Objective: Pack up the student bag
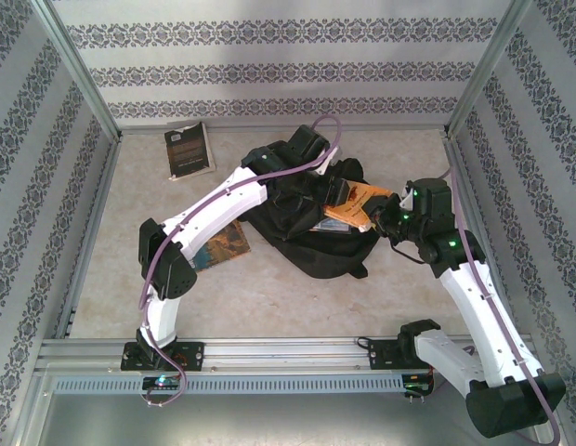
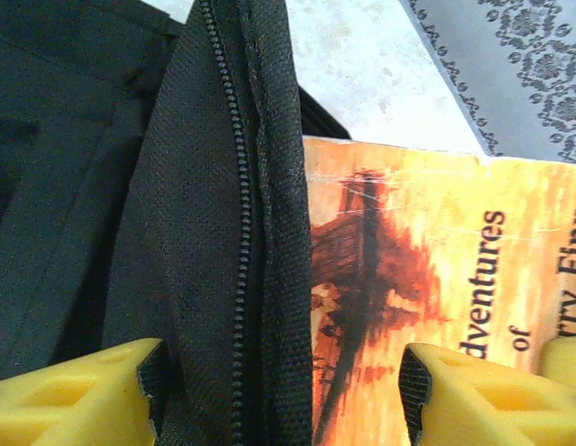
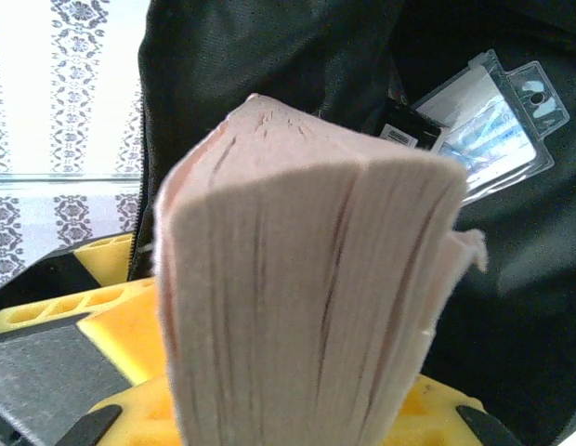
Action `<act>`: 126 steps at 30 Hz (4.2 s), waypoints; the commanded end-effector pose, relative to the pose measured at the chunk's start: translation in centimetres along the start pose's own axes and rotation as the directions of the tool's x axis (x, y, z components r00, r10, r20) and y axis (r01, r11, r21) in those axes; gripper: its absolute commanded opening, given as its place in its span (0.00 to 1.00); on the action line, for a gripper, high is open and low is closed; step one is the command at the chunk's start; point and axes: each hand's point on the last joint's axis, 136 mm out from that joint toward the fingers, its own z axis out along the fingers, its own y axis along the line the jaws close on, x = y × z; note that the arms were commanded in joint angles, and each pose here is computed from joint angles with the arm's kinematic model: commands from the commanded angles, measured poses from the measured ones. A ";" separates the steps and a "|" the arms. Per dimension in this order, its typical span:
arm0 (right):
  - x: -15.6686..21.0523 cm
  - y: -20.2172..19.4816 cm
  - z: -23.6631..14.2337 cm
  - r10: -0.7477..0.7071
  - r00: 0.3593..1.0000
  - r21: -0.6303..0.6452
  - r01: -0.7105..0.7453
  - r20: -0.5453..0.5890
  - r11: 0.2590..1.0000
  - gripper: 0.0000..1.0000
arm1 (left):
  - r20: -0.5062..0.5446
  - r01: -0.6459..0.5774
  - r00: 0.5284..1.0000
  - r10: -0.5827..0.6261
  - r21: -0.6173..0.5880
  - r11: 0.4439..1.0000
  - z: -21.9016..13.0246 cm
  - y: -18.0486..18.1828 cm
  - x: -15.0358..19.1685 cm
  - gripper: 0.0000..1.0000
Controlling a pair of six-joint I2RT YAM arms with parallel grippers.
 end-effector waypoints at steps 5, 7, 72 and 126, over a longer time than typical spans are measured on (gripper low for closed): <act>-0.4 2.5 -1.3 -0.071 0.997 -0.070 0.074 0.035 0.995 0.00 | -0.004 -0.050 0.999 0.050 -0.200 0.978 -0.6 3.3 -0.2 0.21; -0.3 1.5 -1.6 -0.088 0.995 -0.017 0.089 0.043 0.996 0.00 | 0.020 -0.051 0.998 0.056 -0.207 0.977 -1.1 3.2 -0.9 0.02; -5.3 -5.3 -5.9 -0.426 0.855 0.557 0.208 0.296 0.804 0.90 | 0.225 -0.057 0.974 0.018 0.169 0.984 -4.7 -5.9 -6.2 0.00; 20.9 0.6 28.5 -0.637 0.398 0.090 0.884 -0.660 0.458 0.82 | 0.578 0.944 0.287 -0.764 -0.306 0.123 -14.5 36.3 26.1 0.85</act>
